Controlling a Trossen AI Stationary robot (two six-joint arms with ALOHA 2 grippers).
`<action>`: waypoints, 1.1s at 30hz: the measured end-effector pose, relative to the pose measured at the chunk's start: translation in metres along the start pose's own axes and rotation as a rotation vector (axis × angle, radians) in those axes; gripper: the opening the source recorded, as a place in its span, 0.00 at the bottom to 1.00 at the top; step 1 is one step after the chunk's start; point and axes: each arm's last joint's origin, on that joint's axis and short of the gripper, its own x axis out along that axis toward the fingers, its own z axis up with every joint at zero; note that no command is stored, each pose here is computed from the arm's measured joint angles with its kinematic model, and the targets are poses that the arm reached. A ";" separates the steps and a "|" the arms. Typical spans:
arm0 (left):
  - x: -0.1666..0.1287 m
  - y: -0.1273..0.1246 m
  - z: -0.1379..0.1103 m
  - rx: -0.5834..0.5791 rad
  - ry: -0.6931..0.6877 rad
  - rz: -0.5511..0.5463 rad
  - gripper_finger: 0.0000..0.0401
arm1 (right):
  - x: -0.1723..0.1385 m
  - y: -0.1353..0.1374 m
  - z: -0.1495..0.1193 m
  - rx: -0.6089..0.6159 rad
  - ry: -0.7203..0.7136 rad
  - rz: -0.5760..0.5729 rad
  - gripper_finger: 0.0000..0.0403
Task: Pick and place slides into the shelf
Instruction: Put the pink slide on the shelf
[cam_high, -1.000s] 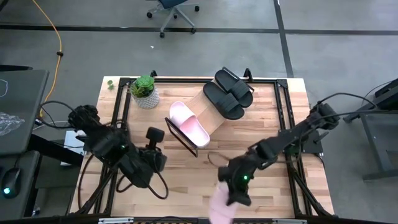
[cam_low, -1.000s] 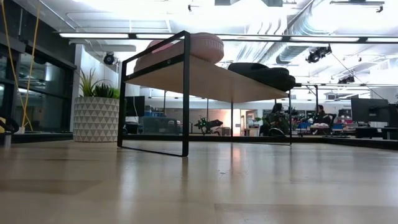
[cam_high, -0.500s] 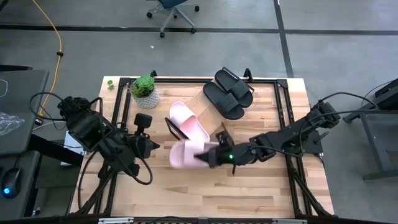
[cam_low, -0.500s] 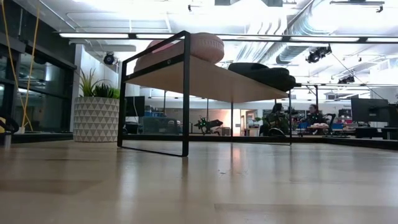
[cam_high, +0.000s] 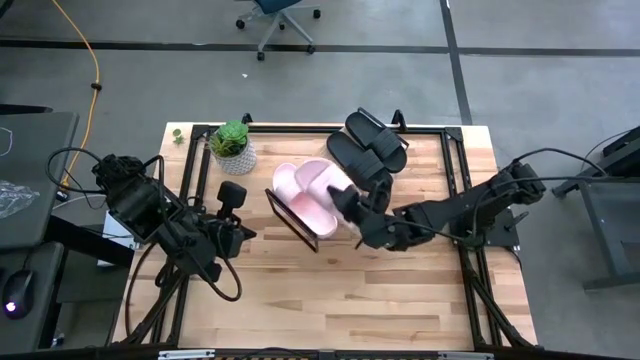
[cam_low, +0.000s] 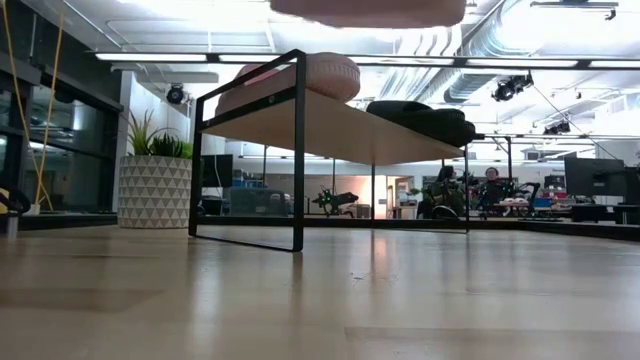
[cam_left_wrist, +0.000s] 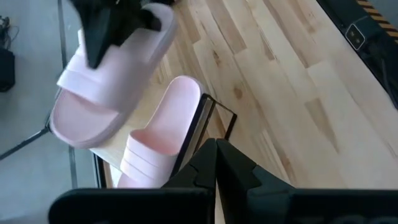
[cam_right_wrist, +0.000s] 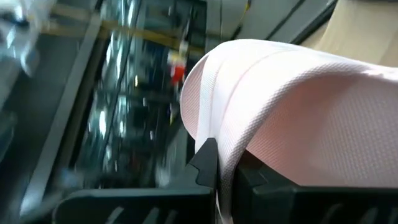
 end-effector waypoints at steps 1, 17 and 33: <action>0.000 0.000 0.000 0.005 0.000 0.000 0.00 | 0.004 -0.002 0.001 0.015 -0.035 -0.006 0.00; 0.000 -0.001 0.000 0.008 0.001 -0.011 0.00 | 0.065 -0.036 0.002 0.071 -0.191 -0.093 0.00; 0.000 0.000 0.000 0.010 0.001 0.001 0.00 | 0.080 -0.038 0.019 0.060 -0.248 -0.126 0.00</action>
